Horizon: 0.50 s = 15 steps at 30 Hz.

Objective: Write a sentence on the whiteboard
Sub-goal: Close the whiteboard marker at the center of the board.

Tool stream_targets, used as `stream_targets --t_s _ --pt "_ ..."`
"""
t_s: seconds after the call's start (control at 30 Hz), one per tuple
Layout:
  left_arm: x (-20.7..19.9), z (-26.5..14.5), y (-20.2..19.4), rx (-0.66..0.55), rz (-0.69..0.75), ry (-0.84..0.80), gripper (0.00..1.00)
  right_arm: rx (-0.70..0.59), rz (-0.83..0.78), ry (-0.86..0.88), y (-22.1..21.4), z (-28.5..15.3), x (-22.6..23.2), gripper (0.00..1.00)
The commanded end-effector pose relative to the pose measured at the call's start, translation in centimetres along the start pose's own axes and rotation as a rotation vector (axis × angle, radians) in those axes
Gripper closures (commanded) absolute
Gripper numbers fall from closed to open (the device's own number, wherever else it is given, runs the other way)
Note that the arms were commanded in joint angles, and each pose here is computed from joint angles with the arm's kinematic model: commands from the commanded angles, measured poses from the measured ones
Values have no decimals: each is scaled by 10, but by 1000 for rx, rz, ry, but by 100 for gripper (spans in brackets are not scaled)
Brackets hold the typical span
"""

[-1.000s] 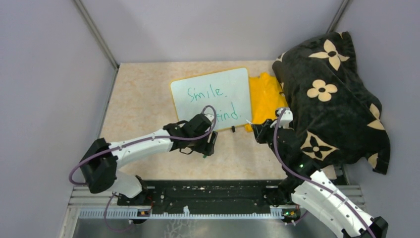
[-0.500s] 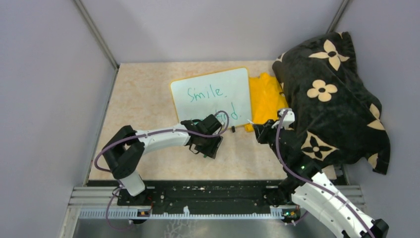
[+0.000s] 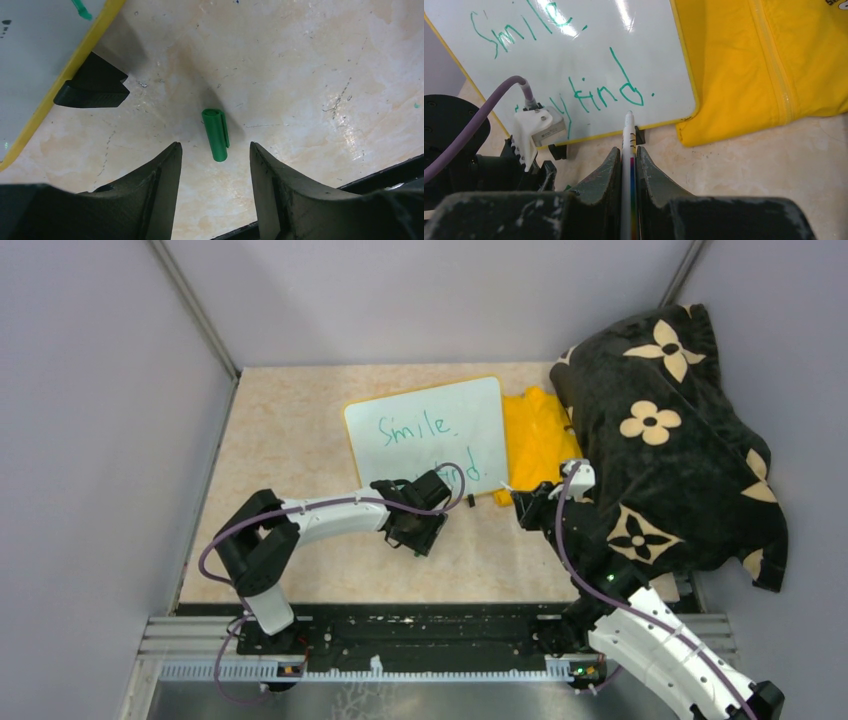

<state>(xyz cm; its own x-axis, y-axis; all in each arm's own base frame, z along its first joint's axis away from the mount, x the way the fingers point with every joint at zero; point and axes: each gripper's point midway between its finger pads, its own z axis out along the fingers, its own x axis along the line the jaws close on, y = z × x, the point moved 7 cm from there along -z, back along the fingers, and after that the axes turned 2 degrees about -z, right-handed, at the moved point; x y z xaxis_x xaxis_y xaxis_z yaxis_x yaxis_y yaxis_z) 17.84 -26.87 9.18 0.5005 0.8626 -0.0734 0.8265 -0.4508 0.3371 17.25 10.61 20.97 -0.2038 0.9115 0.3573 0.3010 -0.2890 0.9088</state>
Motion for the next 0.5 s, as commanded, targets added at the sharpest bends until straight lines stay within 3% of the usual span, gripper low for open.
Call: stream_targets --t_s 0.0,0.47 --pt "-2 1 4 -1 26 11 42 -43 7 -9 7 1 -1 100" --pt "-8 18 2 39 29 -14 54 -41 5 -11 7 1 -1 100"
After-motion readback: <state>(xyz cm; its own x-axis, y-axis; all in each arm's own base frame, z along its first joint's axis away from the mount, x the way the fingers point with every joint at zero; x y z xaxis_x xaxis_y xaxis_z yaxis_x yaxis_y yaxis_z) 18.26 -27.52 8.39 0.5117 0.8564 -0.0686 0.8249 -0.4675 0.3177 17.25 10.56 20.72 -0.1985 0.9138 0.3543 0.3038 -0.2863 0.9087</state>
